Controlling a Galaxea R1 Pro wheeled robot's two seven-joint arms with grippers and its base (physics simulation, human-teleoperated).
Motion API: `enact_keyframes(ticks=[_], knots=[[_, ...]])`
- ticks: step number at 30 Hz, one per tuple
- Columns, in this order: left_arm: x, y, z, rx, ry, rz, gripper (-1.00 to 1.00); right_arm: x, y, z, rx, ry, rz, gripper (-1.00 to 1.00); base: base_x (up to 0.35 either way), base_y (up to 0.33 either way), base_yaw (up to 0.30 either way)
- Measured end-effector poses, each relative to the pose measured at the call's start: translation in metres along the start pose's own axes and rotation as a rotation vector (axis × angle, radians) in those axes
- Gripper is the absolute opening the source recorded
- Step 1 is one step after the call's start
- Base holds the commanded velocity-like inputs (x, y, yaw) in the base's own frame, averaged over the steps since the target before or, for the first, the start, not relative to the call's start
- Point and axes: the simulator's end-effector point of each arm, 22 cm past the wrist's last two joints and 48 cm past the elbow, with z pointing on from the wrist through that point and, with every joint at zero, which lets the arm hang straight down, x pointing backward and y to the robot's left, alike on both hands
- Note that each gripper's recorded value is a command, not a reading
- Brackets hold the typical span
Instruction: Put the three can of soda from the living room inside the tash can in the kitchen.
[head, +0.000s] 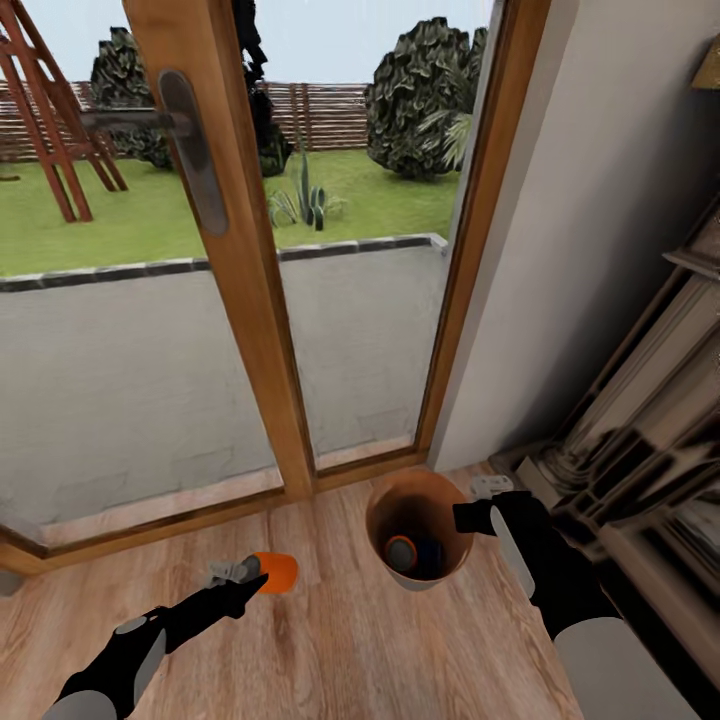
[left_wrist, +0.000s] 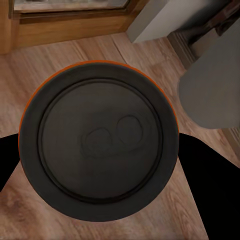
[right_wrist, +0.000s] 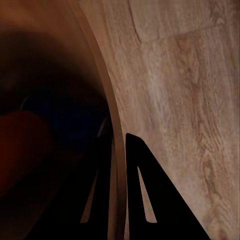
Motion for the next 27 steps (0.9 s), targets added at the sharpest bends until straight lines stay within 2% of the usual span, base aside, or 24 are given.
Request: enact_keyframes(ticks=[21, 27], knots=[[-0.042, -0.020, -0.027, 0.001, -0.026, 0.022, -1.00, -0.029, 0.001, -0.048, 0.001, -0.034, -0.001, -1.00, 0.000, 0.000, 0.000], [-0.044, -0.027, -0.028, 0.027, -0.031, 0.026, -1.00, -0.029, 0.000, -0.048, 0.005, -0.033, -0.004, -1.00, 0.000, 0.000, 0.000]])
